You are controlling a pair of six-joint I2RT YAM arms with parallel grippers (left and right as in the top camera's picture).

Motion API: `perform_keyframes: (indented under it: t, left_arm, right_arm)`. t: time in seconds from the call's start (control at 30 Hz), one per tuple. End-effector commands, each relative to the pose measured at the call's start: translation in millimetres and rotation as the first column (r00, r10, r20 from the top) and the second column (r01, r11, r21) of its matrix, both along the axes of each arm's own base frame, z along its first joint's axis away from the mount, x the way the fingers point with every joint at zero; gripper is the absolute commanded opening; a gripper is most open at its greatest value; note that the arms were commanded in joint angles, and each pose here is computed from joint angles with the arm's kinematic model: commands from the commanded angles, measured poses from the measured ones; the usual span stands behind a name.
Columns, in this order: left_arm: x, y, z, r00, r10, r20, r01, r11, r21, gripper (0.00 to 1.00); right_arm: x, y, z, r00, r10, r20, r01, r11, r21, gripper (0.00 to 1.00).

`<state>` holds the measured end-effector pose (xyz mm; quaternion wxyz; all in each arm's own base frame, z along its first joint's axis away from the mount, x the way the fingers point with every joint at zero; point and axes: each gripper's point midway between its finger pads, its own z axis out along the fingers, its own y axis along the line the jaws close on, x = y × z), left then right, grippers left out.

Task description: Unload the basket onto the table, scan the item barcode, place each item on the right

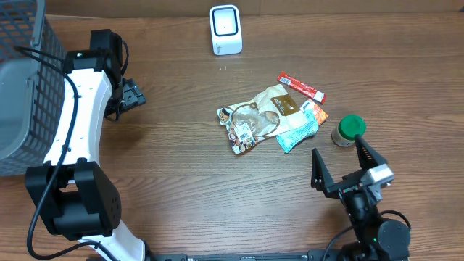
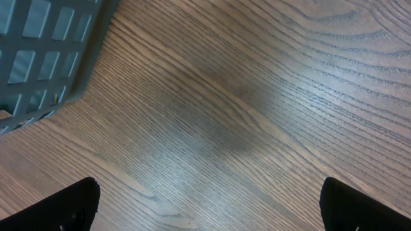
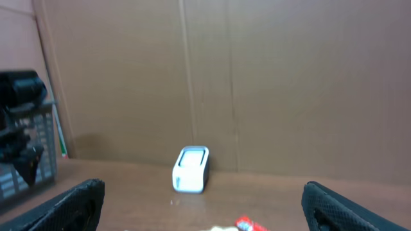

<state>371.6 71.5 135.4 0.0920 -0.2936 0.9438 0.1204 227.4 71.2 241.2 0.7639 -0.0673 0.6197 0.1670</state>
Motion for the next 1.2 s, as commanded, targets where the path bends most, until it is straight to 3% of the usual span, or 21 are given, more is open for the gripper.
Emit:
perform_keyframes:
  t: [0.0,0.3,1.17]
  left_arm:
    - [4,-1,8,1.0,-0.008,0.023,0.008,1.0,0.012,1.0]
    - [4,-1,8,1.0,-0.008,0.023,0.008,1.0,0.012,1.0]
    - [4,-1,8,1.0,-0.008,0.023,0.008,1.0,0.012,1.0]
  right_arm:
    - [4,0,-21,0.999,-0.001,-0.041,0.001,1.0,-0.007,1.0]
    - [8,2,-70,0.972,-0.008,-0.235,-0.006,0.998,-0.057,1.0]
    - [8,1,-71,0.972,-0.009,-0.237,-0.005,0.998,-0.057,1.0]
